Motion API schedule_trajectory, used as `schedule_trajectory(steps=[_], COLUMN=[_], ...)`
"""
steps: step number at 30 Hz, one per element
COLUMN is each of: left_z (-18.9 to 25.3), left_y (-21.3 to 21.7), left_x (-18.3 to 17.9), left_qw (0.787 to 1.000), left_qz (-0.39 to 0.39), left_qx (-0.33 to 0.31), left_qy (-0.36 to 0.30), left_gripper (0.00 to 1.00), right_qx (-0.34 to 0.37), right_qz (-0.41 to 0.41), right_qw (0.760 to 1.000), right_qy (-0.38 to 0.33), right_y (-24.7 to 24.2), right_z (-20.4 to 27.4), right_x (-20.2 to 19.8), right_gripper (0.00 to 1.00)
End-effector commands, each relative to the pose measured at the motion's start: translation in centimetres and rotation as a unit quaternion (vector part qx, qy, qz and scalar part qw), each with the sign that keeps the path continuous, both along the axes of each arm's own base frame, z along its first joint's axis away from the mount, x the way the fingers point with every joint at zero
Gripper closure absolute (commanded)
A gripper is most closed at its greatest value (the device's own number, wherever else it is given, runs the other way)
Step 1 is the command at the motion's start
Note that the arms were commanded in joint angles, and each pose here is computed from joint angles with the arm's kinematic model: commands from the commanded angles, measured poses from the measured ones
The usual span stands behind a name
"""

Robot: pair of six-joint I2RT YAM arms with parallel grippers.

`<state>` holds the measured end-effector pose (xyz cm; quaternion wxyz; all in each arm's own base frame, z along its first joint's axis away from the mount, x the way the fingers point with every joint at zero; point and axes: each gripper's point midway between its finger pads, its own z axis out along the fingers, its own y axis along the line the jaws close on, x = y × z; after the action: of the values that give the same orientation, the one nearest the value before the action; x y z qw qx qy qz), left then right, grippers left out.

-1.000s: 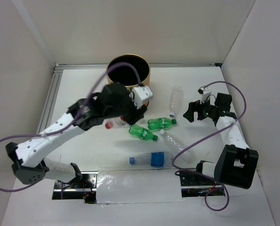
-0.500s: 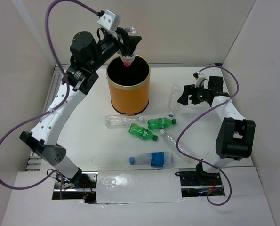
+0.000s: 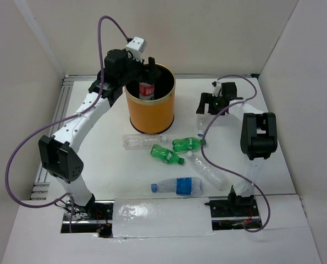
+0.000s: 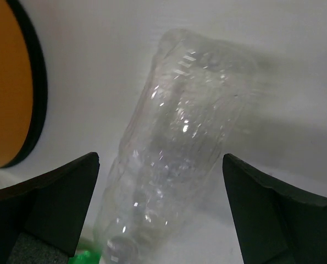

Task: Put the plastic bottles in the bin

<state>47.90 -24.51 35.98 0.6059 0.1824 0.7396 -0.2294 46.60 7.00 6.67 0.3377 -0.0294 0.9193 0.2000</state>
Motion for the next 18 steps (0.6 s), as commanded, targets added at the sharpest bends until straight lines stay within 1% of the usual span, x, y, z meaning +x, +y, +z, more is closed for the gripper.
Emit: schedule_trajectory(steps=[1, 2, 3, 4, 5, 6, 7, 8, 9, 10, 11, 12, 13, 14, 15, 16, 17, 18], left_z=[7.7, 9.5, 10.1, 11.0, 12.5, 12.4, 12.4, 12.0, 9.8, 8.2, 6.5, 1.0, -0.4, -5.2, -6.9, -8.4, -10.2, -12.1], left_y=[0.3, -0.1, 0.2, 0.3, 0.9, 0.6, 0.6, 0.4, 0.1, -1.0, -2.0, -4.0, -4.3, -6.1, -7.1, -7.4, -8.2, -8.6], left_x=[-1.6, -3.4, -4.0, -5.1, -7.4, -10.8, -10.8, -12.6, -16.1, -18.5, -20.8, -23.6, -25.9, -29.4, -31.1, -31.8, -32.8, -33.8], left_qw=[0.996, 0.995, 0.995, 0.994, 0.992, 0.993, 0.993, 0.993, 0.993, 0.99, 0.985, 0.978, 0.973, 0.959, 0.951, 0.952, 0.948, 0.944], left_qz=[0.002, -0.01, 0.001, 0.006, 0.008, -0.01, -0.01, -0.025, -0.058, -0.107, -0.152, -0.206, -0.229, -0.278, -0.305, -0.297, -0.305, -0.31], left_qx=[-0.039, -0.04, -0.035, -0.03, -0.036, -0.036, -0.036, -0.049, -0.049, -0.053, -0.051, -0.028, -0.028, 0.001, 0.011, 0.027, 0.05, 0.081], left_qy=[-0.081, -0.093, -0.098, -0.108, -0.119, -0.114, -0.114, -0.103, -0.086, -0.07, -0.059, -0.008, 0.002, 0.048, 0.06, 0.066, 0.073, 0.084], left_gripper=[0.01, 0.0, 0.0, 0.0, 0.0, 0.0, 0.0, 0.0, 0.0, 0.0, 0.0, 0.0, 0.0, 0.0, 0.0, 0.0, 0.0, 0.0], right_qx=[-0.02, -0.027, -0.032, -0.038, -0.041, -0.038, -0.03, -0.021, -0.014, -0.003, 0.005, 0.013, 0.013, 0.036, 0.043, 0.06, 0.064, 0.071], right_qz=[-0.056, -0.058, -0.07, -0.08, -0.083, -0.091, -0.084, -0.088, -0.082, -0.043, -0.023, 0.005, 0.049, 0.095, 0.123, 0.169, 0.188, 0.201], right_qw=[0.998, 0.998, 0.997, 0.996, 0.996, 0.995, 0.996, 0.996, 0.996, 0.999, 1.0, 0.999, 0.997, 0.989, 0.982, 0.967, 0.952, 0.94], right_qy=[-0.016, -0.014, 0.013, 0.021, 0.02, 0.03, 0.031, 0.028, 0.014, -0.006, -0.02, -0.032, -0.059, -0.108, -0.138, -0.182, -0.232, -0.267], right_y=[-0.3, -0.2, -0.5, -0.8, -0.9, -2.0, -1.6, -2.4, -2.5, -1.5, -1.5, -0.8, -0.1, 1.3, 2.0, 3.2, 3.8, 4.3], right_z=[0.1, -0.4, -2.2, -2.7, -2.7, -3.2, -3.1, -2.6, -1.2, 0.7, 2.3, 4.6, 6.8, 11.4, 14.2, 18.1, 22.6, 25.6], right_x=[3.8, 4.1, 3.9, 4.1, 4.6, 4.4, 4.4, 4.3, 4.4, 4.7, 4.8, 4.4, 4.5, 5.1, 5.0, 4.3, 4.4, 4.3], right_gripper=[0.0, 0.0, 0.0, 0.07, 0.13, 0.3, 0.3, 0.58, 0.71, 0.8, 0.87, 0.94, 0.94, 0.97, 0.97, 1.0, 1.0, 1.0])
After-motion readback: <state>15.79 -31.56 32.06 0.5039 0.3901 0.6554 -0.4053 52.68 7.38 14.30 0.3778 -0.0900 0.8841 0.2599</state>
